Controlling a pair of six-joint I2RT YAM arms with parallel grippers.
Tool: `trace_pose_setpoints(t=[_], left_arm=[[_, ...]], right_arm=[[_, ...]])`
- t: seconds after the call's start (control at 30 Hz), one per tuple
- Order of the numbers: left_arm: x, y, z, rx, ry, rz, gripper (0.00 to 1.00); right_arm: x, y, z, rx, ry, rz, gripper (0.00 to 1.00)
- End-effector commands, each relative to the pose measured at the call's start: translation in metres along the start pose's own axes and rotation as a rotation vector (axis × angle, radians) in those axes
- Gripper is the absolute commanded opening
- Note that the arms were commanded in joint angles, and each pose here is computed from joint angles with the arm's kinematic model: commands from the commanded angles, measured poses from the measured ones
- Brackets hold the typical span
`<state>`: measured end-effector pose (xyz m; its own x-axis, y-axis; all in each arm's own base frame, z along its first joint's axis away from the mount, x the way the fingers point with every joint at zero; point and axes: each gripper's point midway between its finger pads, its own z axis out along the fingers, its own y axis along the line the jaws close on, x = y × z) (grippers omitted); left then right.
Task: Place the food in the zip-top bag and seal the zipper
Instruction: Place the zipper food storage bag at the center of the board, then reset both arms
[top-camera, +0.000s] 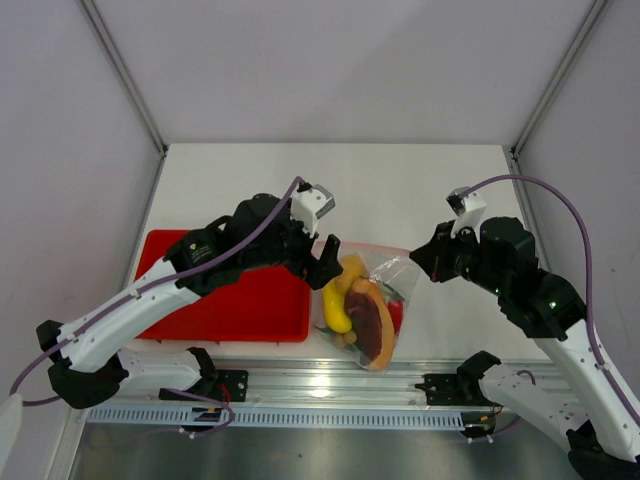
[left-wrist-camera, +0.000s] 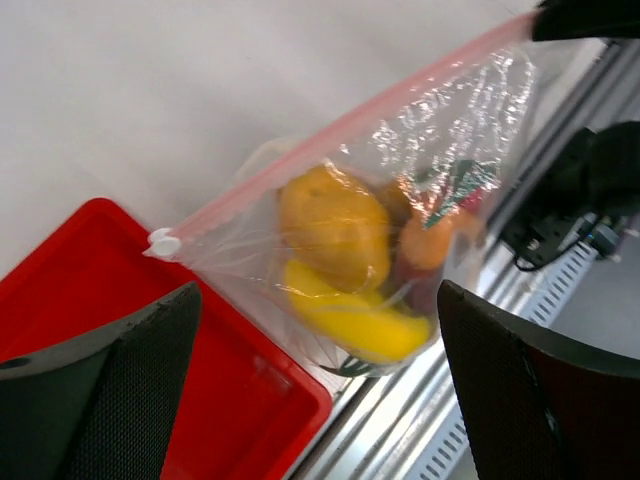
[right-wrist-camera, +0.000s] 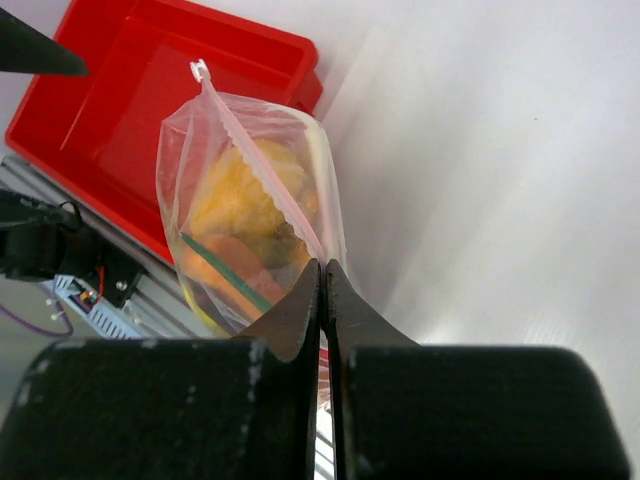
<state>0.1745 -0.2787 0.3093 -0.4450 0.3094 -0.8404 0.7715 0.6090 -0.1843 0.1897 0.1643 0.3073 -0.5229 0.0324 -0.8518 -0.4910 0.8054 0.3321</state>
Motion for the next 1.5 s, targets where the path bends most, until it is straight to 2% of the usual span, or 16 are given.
trace_pose_setpoints(t=[0.0, 0.2, 0.3, 0.37, 0.63, 0.87, 0.93, 0.97, 1.0, 1.07, 1.13, 1.17, 1.3, 1.33, 1.4, 1.47], left_arm=[[-0.057, 0.028, -0.016, -0.175, -0.222, -0.014, 0.99], [-0.078, 0.013, -0.037, -0.091, -0.361, -0.009, 0.99], [-0.076, 0.008, -0.045, -0.063, -0.37, -0.004, 1.0], [-0.073, 0.002, -0.052, -0.025, -0.381, -0.001, 1.0], [-0.03, 0.0, -0.063, 0.029, -0.383, -0.046, 1.0], [0.005, -0.006, -0.072, 0.095, -0.376, -0.108, 1.0], [0.015, -0.006, -0.072, 0.102, -0.365, -0.123, 1.0], [0.02, -0.008, -0.073, 0.114, -0.365, -0.137, 1.0], [0.025, -0.007, -0.072, 0.117, -0.359, -0.142, 0.99], [0.031, -0.004, -0.075, 0.1, -0.357, -0.152, 0.99], [0.033, -0.002, -0.077, 0.091, -0.359, -0.161, 0.99], [0.033, -0.002, -0.082, 0.095, -0.37, -0.163, 0.99], [0.039, -0.002, -0.087, 0.101, -0.38, -0.192, 0.99], [0.045, -0.002, -0.084, 0.104, -0.37, -0.21, 1.0], [0.051, -0.004, -0.082, 0.128, -0.385, -0.237, 0.99], [0.058, -0.008, -0.076, 0.165, -0.394, -0.288, 1.0]], right_arm=[[-0.016, -0.011, 0.004, 0.063, -0.05, -0.007, 0.0], [-0.011, -0.043, 0.033, 0.17, -0.047, 0.016, 0.0], [-0.011, -0.07, 0.049, 0.251, -0.07, 0.023, 0.0], [-0.004, -0.094, 0.061, 0.32, -0.04, 0.049, 0.0], [0.017, -0.17, 0.083, 0.503, -0.064, 0.154, 0.0], [0.046, -0.209, 0.104, 0.557, 0.005, 0.23, 0.01], [0.049, -0.211, 0.108, 0.559, 0.02, 0.235, 0.14], [0.051, -0.212, 0.11, 0.56, 0.028, 0.237, 0.38], [0.051, -0.213, 0.11, 0.564, 0.028, 0.24, 0.47], [0.05, -0.216, 0.108, 0.59, 0.03, 0.242, 0.61], [0.043, -0.217, 0.101, 0.618, 0.027, 0.248, 0.69], [0.036, -0.217, 0.094, 0.641, 0.011, 0.244, 0.99], [0.014, -0.196, 0.064, 0.654, -0.029, 0.276, 0.99], [0.023, -0.187, 0.055, 0.654, 0.009, 0.3, 0.99], [0.019, -0.155, 0.044, 0.591, -0.024, 0.359, 0.99], [0.042, -0.127, 0.039, 0.554, 0.031, 0.428, 0.99]])
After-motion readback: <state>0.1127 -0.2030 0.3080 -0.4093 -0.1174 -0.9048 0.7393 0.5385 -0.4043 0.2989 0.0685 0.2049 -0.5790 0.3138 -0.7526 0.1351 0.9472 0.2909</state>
